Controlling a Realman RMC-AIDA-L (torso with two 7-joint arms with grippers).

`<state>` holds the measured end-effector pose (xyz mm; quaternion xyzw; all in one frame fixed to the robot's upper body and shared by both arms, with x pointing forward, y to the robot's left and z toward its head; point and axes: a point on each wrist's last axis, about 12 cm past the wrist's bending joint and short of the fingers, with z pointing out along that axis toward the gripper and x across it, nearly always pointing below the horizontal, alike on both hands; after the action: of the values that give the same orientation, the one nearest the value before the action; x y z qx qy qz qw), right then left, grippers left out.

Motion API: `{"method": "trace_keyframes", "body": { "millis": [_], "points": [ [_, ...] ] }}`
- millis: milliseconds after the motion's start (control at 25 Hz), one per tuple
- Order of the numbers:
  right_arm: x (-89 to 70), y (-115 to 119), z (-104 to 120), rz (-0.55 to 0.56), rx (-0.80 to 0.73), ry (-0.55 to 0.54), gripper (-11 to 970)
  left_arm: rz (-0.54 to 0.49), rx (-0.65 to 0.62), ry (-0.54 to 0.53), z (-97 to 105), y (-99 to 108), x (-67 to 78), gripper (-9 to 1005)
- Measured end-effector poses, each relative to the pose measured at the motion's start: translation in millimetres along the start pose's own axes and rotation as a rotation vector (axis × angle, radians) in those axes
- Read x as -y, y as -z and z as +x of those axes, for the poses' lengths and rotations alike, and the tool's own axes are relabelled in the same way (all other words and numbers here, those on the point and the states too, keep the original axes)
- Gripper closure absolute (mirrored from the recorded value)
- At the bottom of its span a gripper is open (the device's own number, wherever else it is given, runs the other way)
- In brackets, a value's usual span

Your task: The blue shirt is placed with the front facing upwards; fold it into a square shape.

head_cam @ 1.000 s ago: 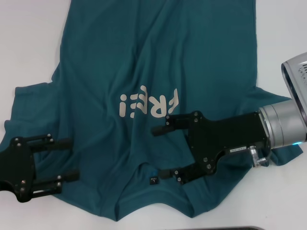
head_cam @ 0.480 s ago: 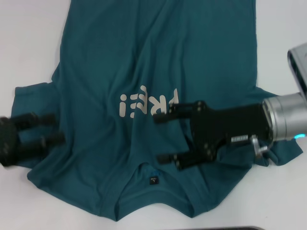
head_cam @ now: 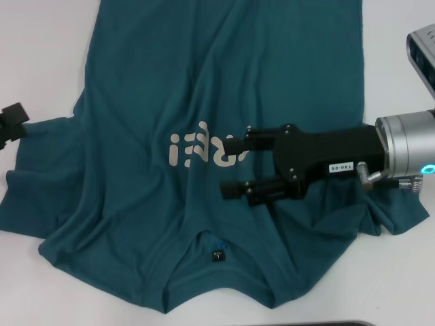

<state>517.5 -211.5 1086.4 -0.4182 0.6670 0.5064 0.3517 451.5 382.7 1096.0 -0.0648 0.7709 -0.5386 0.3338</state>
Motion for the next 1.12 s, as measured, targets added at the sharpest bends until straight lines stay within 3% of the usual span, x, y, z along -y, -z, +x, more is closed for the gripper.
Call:
{"method": "trace_keyframes", "body": {
  "millis": [160, 400, 1120],
  "points": [
    [3.4, 3, -1, 0.028, 0.007, -0.07, 76, -0.113, 0.049, 0.085, -1, 6, -17.8, 325],
    [3.2, 2, 2, 0.028, -0.021, -0.072, 76, -0.213, 0.069, 0.161, -2, 12, -37.8, 325],
    [3.6, 2, 2, 0.029, -0.016, -0.077, 77, -0.342, 0.056, 0.221, 1, 11, -53.4, 326]
  ]
}}
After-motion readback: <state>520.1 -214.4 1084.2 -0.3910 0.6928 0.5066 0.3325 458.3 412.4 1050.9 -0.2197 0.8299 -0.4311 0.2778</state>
